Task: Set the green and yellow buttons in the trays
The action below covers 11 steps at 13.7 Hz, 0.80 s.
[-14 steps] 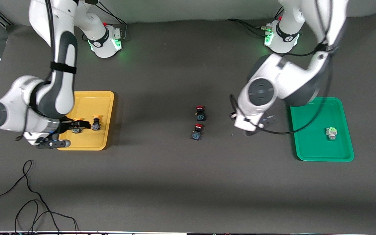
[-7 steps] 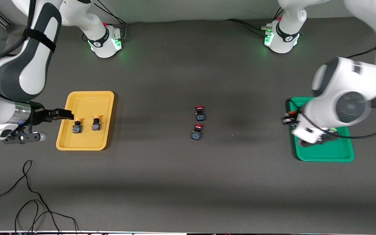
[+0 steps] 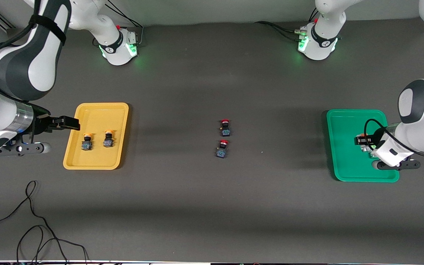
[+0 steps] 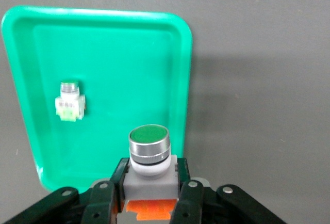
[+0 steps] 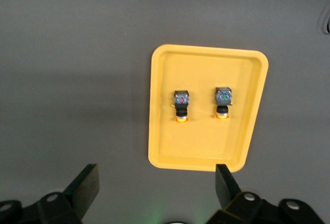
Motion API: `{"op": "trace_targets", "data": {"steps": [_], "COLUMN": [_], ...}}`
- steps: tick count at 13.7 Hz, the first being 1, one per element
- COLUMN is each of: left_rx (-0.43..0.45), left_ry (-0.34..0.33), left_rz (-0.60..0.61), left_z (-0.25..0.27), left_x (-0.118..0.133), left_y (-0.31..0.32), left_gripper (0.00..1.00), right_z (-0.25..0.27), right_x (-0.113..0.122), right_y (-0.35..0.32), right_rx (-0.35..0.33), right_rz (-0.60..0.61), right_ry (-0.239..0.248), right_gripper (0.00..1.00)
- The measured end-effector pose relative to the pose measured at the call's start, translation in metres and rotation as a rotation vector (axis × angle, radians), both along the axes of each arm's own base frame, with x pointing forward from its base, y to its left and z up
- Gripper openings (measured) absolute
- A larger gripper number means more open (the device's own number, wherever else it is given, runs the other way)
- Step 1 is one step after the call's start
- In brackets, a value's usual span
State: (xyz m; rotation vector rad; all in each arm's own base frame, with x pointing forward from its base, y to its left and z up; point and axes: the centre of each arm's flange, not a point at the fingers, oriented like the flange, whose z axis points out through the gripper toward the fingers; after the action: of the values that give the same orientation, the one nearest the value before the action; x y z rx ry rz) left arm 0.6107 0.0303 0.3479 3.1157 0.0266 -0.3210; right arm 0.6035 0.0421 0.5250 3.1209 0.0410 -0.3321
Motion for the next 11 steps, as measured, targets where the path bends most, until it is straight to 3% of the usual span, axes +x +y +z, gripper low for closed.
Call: {"op": "trace_targets", "data": {"steps": [4,11], "left_rx": [-0.019,-0.023], "left_ry": [-0.052,-0.074], "left_rz": [-0.021,-0.028], "left_z": [-0.073,-0.131], "left_x": [-0.026,-0.05], "left_y": [0.022,0.034], "left_gripper": [0.41,0.41], "right_z": [0.006,0.042], "right_x": [-0.001,-0.023], "right_y": [-0.034,-0.045], "right_rx": [0.022,0.025], "right_rz": [-0.031,-0.04], "right_ry": [0.026,-0.031], "right_gripper": [1.0,1.0]}}
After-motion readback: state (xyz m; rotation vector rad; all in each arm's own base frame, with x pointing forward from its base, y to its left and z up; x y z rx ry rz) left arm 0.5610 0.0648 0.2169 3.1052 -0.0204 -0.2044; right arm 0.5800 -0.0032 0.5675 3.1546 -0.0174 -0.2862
